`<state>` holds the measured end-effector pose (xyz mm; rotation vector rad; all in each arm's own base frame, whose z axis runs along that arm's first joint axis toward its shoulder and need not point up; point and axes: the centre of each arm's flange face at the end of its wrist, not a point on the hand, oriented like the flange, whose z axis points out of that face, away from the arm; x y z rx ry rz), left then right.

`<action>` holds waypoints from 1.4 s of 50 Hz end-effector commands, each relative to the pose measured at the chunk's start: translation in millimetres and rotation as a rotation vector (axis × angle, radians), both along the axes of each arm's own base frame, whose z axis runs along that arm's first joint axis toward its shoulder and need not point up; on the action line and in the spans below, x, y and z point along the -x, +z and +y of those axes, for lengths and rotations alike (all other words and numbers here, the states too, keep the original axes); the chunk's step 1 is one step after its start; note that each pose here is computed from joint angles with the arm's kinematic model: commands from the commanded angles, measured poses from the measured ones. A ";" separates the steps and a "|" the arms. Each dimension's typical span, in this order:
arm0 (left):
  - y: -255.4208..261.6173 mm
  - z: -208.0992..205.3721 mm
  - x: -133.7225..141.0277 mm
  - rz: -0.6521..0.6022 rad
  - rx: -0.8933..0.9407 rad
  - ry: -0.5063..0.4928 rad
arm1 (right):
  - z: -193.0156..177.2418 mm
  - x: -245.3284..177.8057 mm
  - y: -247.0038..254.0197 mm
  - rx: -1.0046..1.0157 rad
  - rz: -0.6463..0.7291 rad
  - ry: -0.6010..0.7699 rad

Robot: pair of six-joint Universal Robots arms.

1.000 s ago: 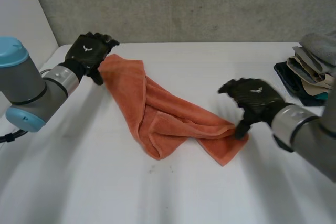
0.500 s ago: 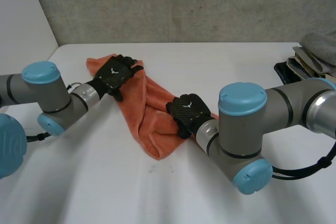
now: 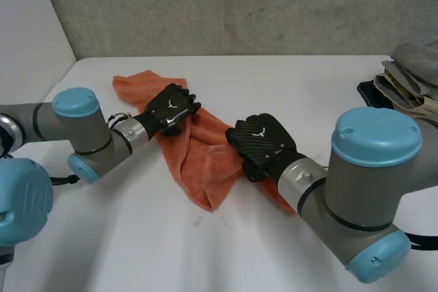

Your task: Fold the laundry.

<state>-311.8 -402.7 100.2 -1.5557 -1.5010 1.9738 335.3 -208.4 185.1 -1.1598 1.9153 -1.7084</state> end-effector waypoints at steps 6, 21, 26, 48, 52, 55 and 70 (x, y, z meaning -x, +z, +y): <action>-6.0 -3.5 0.2 -0.027 0.033 0.009 | -21.7 27.1 -1.9 0.011 0.045 -0.090; 47.5 -39.8 -6.5 0.051 0.329 0.195 | -83.3 41.1 30.1 0.163 0.004 -0.196; 118.0 -58.5 -17.2 0.179 0.545 0.323 | -123.8 28.2 78.5 0.388 -0.144 -0.223; 214.7 81.1 -63.0 0.378 0.430 0.540 | -159.6 65.7 121.8 0.630 -0.297 -0.374; 164.2 120.0 -52.3 0.288 0.269 0.498 | -153.3 78.6 76.0 0.465 -0.186 -0.343; 126.0 144.4 -45.2 0.201 0.139 0.481 | -145.7 88.2 47.6 0.353 -0.117 -0.330; 85.9 179.6 -23.9 0.044 -0.088 0.487 | -130.7 110.4 -2.6 0.240 0.090 -0.343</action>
